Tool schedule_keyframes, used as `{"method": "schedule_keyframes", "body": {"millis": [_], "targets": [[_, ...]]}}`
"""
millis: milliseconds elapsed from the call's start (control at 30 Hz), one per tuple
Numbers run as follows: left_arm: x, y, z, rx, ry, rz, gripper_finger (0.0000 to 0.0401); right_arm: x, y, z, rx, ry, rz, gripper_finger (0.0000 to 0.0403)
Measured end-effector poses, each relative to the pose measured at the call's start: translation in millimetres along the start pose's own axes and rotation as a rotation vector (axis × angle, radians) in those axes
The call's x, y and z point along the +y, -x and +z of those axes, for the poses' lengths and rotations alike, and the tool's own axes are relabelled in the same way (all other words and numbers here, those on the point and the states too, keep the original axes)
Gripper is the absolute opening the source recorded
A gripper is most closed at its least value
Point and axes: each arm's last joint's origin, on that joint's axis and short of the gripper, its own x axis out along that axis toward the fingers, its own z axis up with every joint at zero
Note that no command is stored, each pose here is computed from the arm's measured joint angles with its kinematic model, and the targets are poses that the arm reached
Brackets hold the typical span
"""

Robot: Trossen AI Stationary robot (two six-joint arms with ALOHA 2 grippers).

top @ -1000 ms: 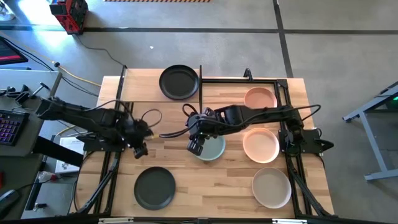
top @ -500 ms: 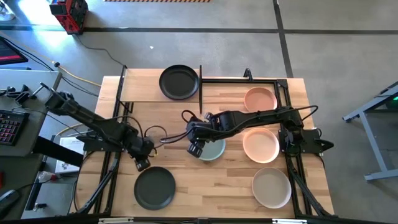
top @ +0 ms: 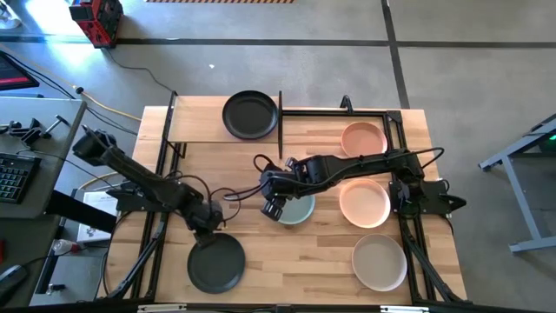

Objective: Place and stack plates onto a shelf
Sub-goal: Stack the black plate on top of the black plate on the shelf

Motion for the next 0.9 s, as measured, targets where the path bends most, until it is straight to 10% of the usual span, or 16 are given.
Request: {"method": "schedule_keyframes", "body": {"millis": [900], "targets": [[-3.1, -33.5, 8.2, 0.064, 0.024, 0.093, 0.0104, 1.6, 0.4, -1.0, 0.002, 0.004, 0.005, 0.0142]]}}
